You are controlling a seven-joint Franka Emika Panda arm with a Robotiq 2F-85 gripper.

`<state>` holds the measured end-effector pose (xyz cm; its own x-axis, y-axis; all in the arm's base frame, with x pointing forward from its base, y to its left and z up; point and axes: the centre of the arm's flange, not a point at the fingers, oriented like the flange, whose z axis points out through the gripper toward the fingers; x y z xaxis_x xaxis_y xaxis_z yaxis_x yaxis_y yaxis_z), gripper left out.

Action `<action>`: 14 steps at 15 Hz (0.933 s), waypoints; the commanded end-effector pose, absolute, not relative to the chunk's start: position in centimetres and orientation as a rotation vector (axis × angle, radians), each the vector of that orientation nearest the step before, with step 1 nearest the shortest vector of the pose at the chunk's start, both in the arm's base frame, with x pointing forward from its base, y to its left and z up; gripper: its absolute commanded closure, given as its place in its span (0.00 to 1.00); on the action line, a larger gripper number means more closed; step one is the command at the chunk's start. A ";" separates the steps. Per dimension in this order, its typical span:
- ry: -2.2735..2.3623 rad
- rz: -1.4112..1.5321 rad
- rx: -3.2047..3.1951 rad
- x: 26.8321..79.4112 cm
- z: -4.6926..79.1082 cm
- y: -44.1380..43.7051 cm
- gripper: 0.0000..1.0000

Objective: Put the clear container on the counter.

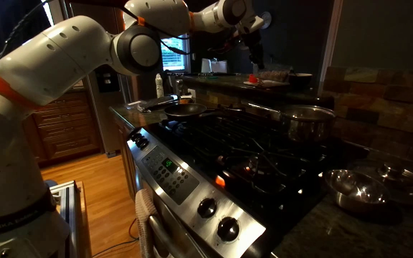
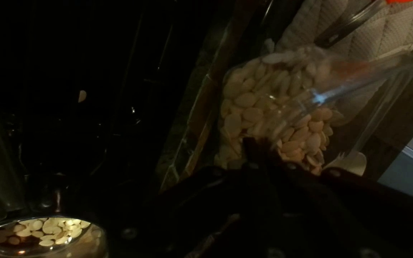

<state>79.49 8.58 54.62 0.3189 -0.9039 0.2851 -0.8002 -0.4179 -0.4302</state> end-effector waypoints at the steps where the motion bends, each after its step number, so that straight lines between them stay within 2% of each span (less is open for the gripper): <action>1: 1.644 -0.748 -2.347 77.5 53.7 8.6 0.99; 14: 1.838 -0.819 -2.287 79.7 49.1 7.9 0.99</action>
